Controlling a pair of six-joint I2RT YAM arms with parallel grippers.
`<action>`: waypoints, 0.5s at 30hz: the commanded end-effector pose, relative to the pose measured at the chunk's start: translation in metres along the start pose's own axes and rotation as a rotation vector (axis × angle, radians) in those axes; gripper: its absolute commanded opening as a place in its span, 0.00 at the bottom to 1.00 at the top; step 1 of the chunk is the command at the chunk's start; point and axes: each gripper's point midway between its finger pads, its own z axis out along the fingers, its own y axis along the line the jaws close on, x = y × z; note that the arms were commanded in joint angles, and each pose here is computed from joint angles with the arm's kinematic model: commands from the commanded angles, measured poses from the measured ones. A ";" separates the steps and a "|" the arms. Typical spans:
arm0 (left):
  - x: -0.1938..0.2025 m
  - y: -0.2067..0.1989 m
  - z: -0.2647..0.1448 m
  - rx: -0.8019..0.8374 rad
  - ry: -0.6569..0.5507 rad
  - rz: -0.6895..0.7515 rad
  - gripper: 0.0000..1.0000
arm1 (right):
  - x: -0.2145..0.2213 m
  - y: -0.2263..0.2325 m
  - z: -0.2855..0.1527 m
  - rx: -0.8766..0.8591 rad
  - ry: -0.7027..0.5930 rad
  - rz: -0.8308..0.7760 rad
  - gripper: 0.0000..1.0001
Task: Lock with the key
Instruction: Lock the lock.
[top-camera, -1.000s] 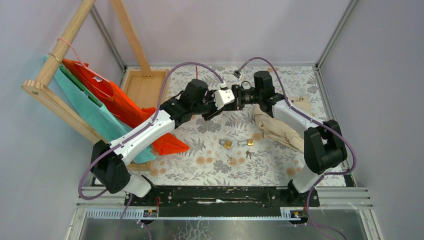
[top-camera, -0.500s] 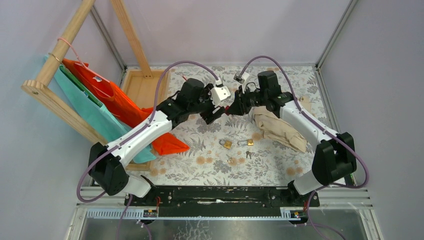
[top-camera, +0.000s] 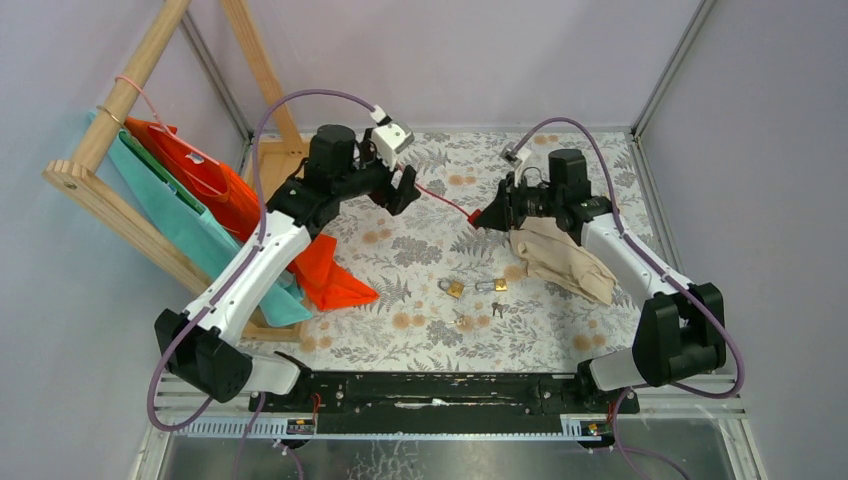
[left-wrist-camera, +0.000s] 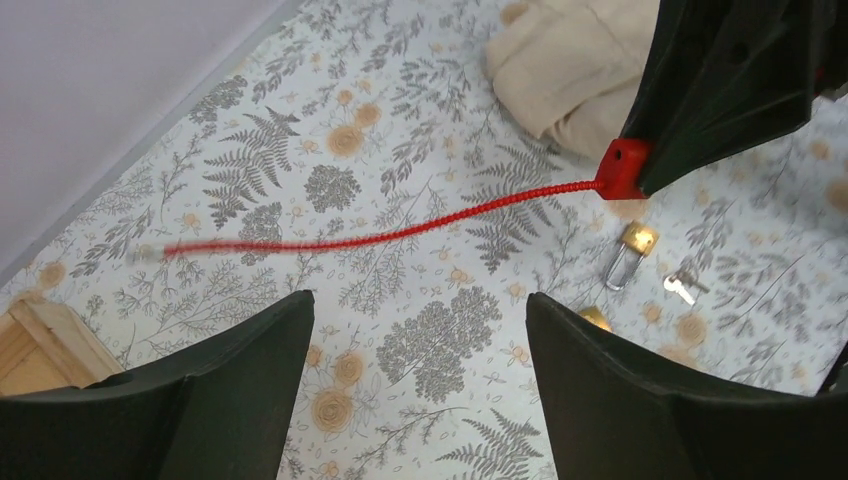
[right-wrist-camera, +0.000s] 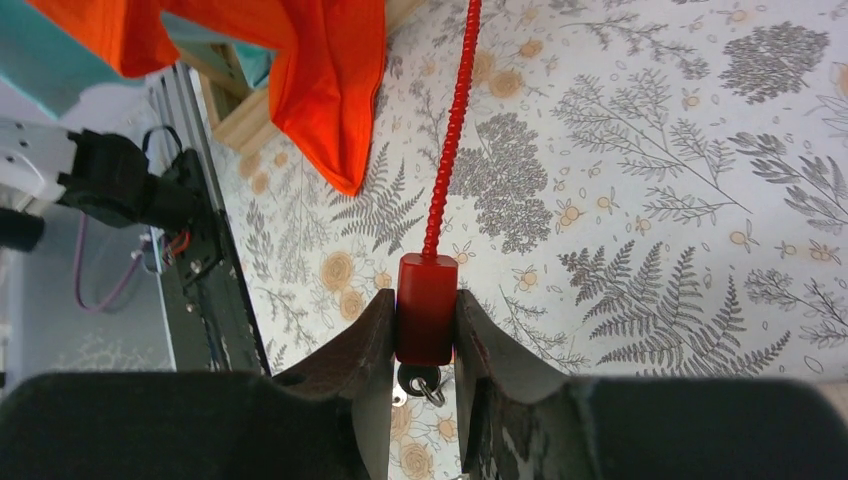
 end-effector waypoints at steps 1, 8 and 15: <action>-0.031 0.015 -0.021 -0.056 -0.084 -0.154 0.85 | -0.043 0.020 -0.021 -0.076 -0.157 -0.015 0.03; -0.020 0.058 -0.019 -0.233 -0.086 -0.348 0.84 | -0.049 0.030 -0.028 -0.114 -0.177 0.024 0.05; -0.007 0.076 0.006 -0.241 -0.047 -0.553 0.78 | -0.051 0.037 -0.029 -0.146 -0.183 0.046 0.04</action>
